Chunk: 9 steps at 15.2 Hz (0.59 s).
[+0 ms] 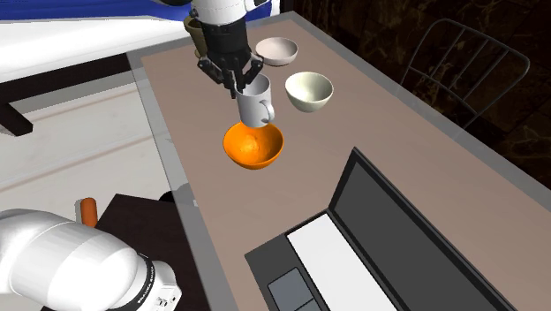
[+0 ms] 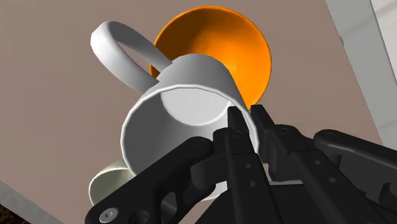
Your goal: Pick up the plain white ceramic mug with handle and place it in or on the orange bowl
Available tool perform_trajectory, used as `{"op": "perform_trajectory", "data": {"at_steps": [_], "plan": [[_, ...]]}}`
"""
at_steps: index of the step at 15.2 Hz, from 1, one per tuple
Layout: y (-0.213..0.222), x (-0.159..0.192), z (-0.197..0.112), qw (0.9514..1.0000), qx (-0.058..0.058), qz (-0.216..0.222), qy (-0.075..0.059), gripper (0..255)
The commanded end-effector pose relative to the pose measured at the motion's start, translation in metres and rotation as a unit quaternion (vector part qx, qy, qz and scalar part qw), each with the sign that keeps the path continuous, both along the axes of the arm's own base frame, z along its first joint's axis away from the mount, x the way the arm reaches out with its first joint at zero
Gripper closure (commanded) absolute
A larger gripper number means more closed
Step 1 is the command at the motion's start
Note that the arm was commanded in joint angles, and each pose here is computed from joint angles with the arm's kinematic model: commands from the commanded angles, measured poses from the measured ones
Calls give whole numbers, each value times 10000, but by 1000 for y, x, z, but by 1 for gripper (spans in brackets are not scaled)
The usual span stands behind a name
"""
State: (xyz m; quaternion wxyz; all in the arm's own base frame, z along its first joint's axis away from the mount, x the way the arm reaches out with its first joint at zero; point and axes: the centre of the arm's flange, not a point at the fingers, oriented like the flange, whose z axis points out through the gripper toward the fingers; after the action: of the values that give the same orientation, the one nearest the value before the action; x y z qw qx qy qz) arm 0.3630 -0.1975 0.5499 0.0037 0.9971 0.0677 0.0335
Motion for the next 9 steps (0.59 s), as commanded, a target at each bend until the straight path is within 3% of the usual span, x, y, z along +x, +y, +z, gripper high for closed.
{"op": "perform_trajectory", "data": {"at_steps": [1, 9], "plan": [[3, -3, -8, 10000, -2, -2, 2, 255], [3, -3, -50, 10000, -2, -2, 2, 255]]}}
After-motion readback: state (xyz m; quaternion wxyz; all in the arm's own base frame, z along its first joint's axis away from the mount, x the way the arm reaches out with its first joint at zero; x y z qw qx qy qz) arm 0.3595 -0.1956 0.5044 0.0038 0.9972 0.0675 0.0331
